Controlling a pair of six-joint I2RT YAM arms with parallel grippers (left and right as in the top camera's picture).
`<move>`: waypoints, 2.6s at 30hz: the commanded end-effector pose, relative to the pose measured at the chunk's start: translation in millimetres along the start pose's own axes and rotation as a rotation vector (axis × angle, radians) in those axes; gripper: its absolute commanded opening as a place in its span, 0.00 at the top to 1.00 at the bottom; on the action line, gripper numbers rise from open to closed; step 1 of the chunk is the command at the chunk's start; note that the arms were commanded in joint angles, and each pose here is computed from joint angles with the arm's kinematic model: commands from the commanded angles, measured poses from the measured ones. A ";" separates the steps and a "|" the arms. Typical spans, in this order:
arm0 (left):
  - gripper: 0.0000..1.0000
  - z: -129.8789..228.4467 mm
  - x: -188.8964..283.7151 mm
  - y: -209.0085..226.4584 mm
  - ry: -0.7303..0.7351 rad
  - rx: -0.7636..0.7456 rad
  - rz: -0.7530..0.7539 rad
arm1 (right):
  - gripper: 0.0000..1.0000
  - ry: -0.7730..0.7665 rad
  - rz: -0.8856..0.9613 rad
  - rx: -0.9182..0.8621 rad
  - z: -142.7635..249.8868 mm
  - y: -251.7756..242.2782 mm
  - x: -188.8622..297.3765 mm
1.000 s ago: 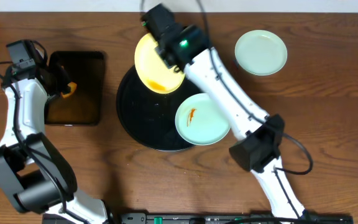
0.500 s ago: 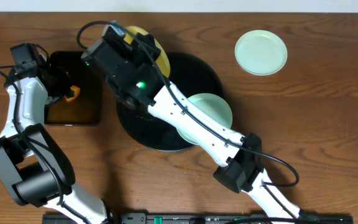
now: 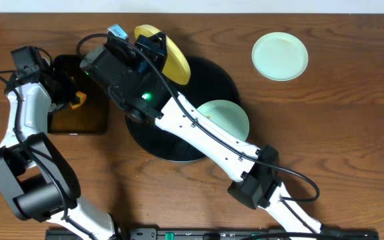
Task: Clean dirty plates on tray and stack at the side
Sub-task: 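Carry the yellow plate right and set it on the light-blue plate, then reach the right gripper to the remaining light-blue plate rim and grasp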
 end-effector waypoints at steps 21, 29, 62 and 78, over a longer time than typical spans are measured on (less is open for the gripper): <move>0.93 1.7 0.4 1.6 0.008 -0.008 0.002 | 0.99 0.408 -1.322 -1.010 114.5 -41.9 -143.0; 0.93 1.6 0.4 1.6 0.007 -0.008 0.002 | 0.99 0.657 -1.084 -1.278 249.6 -113.2 -228.2; 0.93 1.9 0.4 1.5 0.009 -0.008 0.002 | 0.32 0.912 -1.013 -1.273 338.9 -97.0 -250.9; 0.93 4.5 0.6 2.0 0.025 -0.006 -0.001 | 0.01 1.152 -0.823 -0.803 244.4 -55.2 -95.8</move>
Point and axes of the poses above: each gripper's point midway between its finger pads, its own x axis back along the fingers, its own y axis along the line the jaws close on, z = x × y, the point moved 9 cm from there along x, back along the fingers, and after that the axes turned 5 degrees about -x, right-handed, at the moved point
